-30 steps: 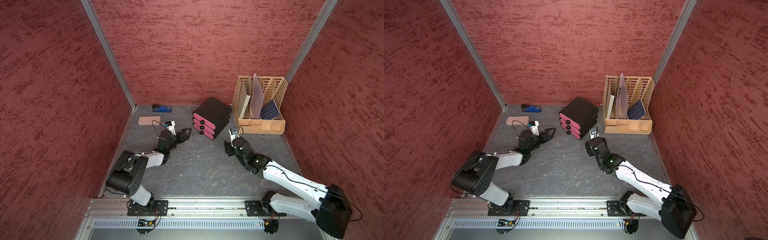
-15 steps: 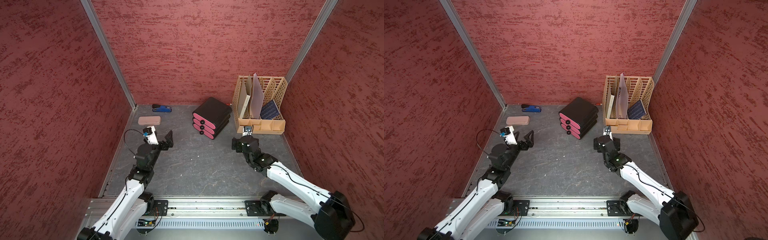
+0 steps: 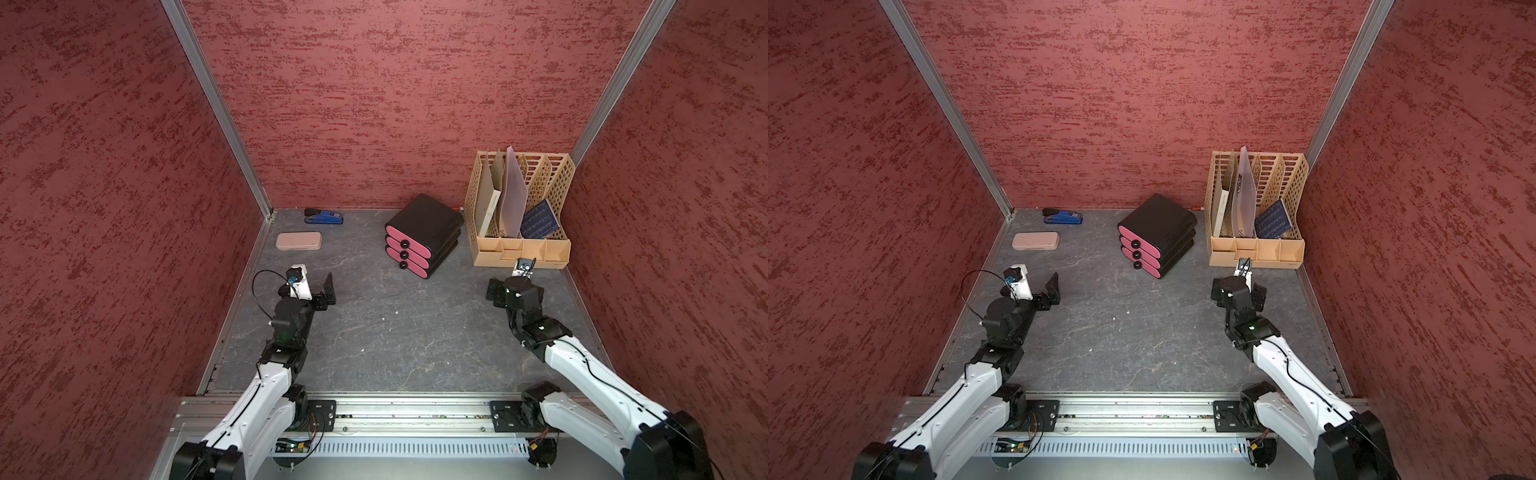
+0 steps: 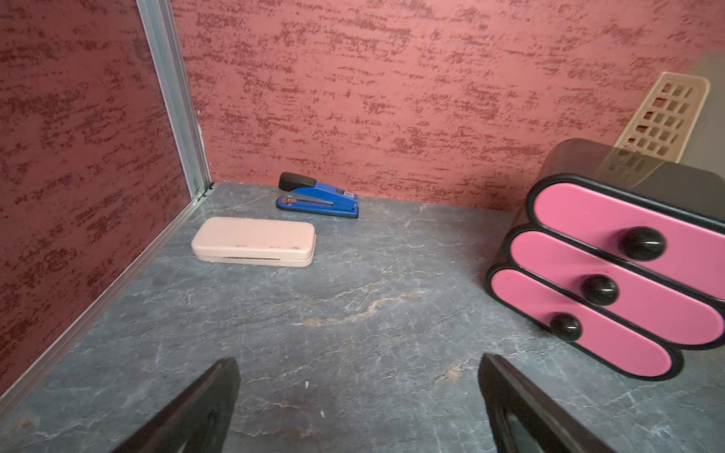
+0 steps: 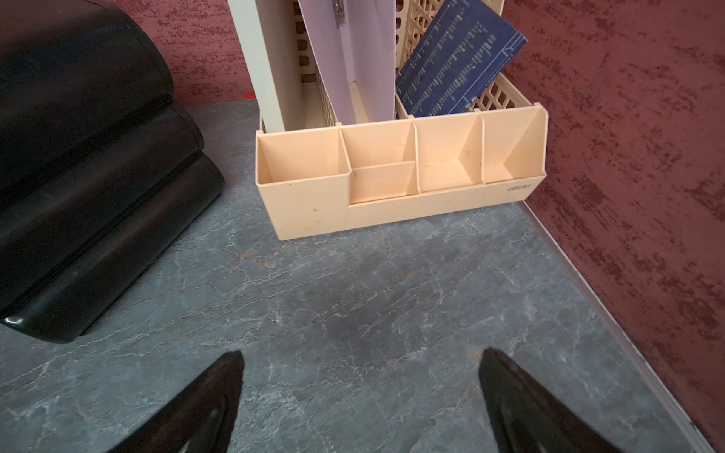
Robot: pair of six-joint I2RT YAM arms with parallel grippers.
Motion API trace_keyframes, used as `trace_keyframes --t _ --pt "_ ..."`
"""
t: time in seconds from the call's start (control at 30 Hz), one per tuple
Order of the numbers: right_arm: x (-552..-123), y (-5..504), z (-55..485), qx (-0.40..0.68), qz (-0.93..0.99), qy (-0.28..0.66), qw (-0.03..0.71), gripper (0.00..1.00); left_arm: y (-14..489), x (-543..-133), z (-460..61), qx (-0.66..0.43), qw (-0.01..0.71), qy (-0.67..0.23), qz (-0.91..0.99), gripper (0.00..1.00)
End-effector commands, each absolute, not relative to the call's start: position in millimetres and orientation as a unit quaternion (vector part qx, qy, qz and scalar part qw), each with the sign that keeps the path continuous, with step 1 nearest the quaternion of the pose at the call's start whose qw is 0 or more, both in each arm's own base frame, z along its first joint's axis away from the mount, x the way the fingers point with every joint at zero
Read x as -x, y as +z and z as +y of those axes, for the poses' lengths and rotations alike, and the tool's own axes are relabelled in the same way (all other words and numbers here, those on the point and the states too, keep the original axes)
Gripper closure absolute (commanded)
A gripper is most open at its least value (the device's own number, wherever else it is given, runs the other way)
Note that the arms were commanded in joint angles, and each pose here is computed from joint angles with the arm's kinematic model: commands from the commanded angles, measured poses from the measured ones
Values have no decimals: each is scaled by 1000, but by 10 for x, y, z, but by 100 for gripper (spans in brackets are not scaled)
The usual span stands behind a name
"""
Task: Place the wired earphones into the drawer by color
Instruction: Reset both arms
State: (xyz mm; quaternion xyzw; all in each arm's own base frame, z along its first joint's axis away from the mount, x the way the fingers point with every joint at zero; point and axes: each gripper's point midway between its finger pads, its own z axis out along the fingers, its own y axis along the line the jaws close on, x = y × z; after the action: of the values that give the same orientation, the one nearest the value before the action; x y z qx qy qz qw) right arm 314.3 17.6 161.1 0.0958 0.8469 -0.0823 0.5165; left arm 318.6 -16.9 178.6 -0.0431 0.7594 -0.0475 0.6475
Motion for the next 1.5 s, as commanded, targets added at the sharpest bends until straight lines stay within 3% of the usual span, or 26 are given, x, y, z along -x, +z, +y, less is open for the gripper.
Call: trace_keyframes --t 0.0,0.2,0.53,0.73,1.17,1.47 --pt "-3247 1717 207 -62 829 -88 548 2 1920 -3305 -130 32 666 -74 741 0" --pt "-3295 1718 249 -39 813 -83 575 2 1683 -3463 100 44 670 -67 738 0" --pt "-3493 1572 175 -33 801 -79 593 2 1288 -3733 44 10 670 -82 738 0" --pt "-3648 1432 122 -50 795 -30 604 2 1134 -4019 -55 -3 603 -60 795 0" --pt "-3877 1485 -72 -53 776 -49 627 2 1179 -3961 18 26 628 6 778 0" --pt "-3985 1201 -80 -55 775 -44 628 1 1181 -3971 23 26 627 4 779 0"
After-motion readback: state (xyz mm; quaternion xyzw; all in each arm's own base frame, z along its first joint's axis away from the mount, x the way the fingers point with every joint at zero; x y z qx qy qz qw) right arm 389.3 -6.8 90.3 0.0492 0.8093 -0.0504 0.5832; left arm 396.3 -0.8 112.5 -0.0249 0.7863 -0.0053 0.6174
